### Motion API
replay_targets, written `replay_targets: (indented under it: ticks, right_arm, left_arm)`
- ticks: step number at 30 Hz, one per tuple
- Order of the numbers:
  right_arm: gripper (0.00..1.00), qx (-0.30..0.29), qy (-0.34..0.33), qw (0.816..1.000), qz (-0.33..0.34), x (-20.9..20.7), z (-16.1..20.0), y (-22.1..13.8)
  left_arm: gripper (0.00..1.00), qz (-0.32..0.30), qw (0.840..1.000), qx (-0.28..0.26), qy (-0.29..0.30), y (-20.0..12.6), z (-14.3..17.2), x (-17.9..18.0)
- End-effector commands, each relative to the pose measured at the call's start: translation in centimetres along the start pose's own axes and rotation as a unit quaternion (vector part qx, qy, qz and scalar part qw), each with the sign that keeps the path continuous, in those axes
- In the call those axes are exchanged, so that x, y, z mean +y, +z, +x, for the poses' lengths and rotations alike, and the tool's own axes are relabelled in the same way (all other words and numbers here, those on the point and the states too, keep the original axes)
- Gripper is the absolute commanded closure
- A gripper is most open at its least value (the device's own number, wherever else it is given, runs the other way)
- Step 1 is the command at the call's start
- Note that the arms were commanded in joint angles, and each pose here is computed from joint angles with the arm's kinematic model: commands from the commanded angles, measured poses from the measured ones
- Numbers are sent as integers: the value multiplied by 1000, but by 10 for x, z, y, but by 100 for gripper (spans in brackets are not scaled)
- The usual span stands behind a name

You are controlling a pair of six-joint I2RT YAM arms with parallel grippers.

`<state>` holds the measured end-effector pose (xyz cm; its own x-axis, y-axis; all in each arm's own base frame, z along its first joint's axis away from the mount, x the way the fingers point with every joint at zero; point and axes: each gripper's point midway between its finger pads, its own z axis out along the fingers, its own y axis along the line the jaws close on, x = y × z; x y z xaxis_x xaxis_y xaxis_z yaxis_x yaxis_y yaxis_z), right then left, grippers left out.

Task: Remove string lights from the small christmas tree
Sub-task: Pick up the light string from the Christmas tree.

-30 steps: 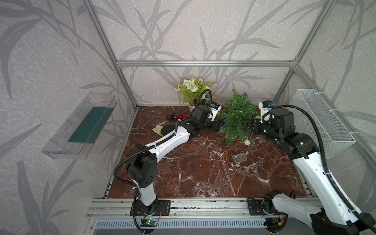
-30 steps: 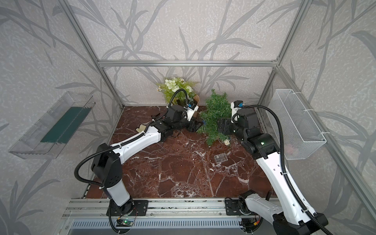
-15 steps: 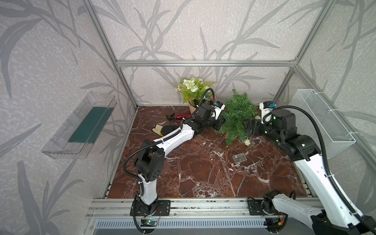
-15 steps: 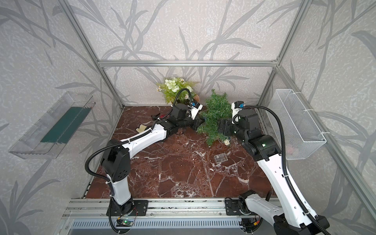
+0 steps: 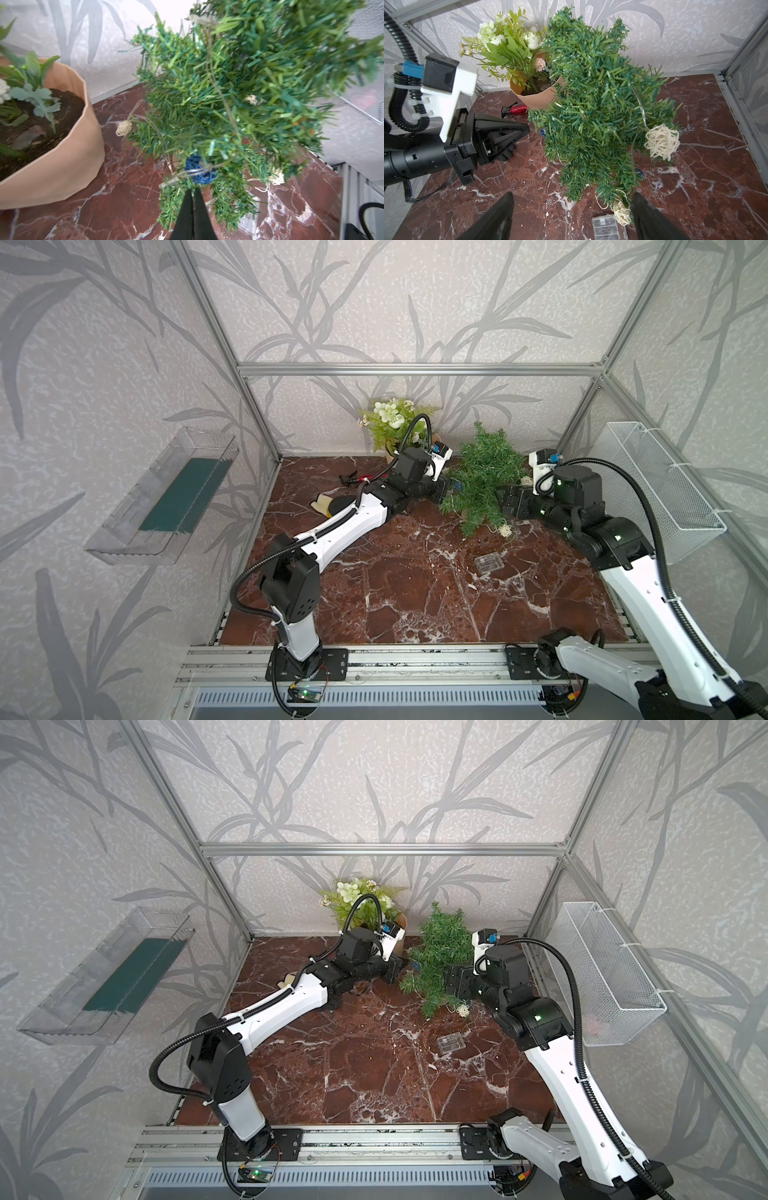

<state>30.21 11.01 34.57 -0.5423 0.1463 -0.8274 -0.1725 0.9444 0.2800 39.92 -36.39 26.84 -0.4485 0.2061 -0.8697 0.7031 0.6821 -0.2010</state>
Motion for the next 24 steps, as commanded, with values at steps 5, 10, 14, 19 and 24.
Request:
replay_targets:
  ticks: [5,10,14,19,24]
  right_arm:
    - [12,-17,-11,1000,-2,0,-7,-7]
    - [12,-16,-15,1000,1,-1,-7,-7]
    - [12,-13,-13,1000,-4,1,-6,-3]
    - [12,-8,-11,1000,-8,3,-4,-2]
    - [12,-6,-13,1000,-5,1,-3,-2]
  left_arm:
    - [100,-41,999,6,23,-14,-11,9]
    - [65,-18,999,17,46,-13,-6,2]
    - [30,4,999,21,43,3,4,-2]
    - [30,17,999,-3,39,17,-5,-4]
    - [47,23,999,-17,37,32,-16,-4]
